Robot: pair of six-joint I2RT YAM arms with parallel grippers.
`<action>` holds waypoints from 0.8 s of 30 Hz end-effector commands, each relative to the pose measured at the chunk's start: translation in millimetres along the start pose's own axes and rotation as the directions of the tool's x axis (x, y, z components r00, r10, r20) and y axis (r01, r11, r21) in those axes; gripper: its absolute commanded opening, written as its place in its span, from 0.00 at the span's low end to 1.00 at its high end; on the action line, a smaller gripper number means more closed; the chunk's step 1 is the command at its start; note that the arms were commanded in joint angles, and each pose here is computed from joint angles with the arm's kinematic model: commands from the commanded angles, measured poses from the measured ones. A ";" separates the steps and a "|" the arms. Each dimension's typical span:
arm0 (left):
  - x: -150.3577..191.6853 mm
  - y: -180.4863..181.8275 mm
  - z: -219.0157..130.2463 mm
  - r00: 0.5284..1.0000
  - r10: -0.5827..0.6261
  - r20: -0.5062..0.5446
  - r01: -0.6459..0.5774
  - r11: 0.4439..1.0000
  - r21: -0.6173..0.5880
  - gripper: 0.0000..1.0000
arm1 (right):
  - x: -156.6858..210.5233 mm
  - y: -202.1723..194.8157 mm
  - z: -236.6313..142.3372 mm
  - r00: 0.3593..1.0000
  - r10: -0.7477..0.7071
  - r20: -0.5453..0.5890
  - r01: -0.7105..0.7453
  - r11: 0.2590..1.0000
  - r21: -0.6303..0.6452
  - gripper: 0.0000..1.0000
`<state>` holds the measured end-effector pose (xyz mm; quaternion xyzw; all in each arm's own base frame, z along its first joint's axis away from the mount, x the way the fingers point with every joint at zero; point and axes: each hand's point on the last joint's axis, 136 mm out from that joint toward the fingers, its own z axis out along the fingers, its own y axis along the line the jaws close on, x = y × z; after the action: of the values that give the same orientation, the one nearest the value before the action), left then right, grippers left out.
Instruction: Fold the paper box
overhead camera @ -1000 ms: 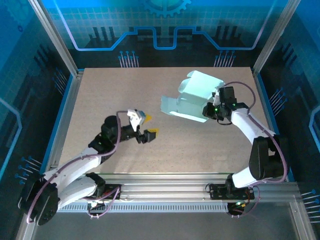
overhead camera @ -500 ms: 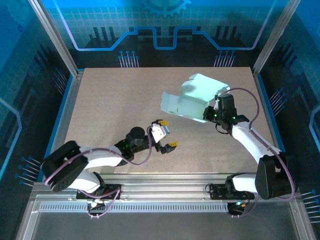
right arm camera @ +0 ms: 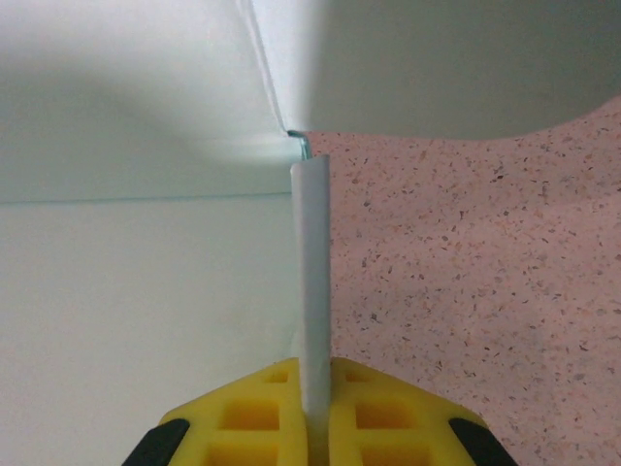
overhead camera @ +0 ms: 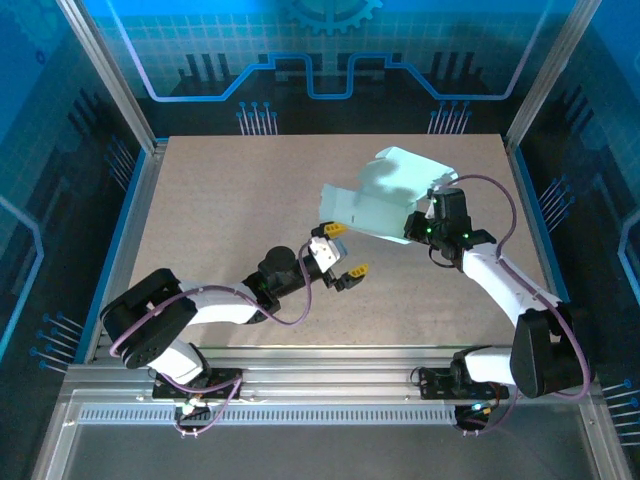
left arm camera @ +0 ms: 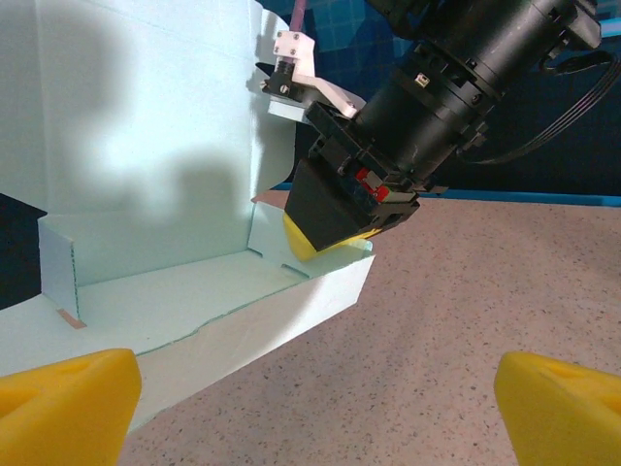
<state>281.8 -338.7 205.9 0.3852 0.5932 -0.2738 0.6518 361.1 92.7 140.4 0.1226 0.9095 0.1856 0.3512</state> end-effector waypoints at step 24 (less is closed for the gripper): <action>-4.7 23.5 16.2 0.999 -0.033 0.036 0.033 0.999 0.000 0.84 | -1.1 45.4 -5.3 0.993 -0.116 -0.001 0.114 0.985 -0.132 0.00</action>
<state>308.2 -335.8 207.1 0.3663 0.6018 -0.2763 0.6537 357.3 121.7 148.8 0.0703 0.9087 0.2143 0.3512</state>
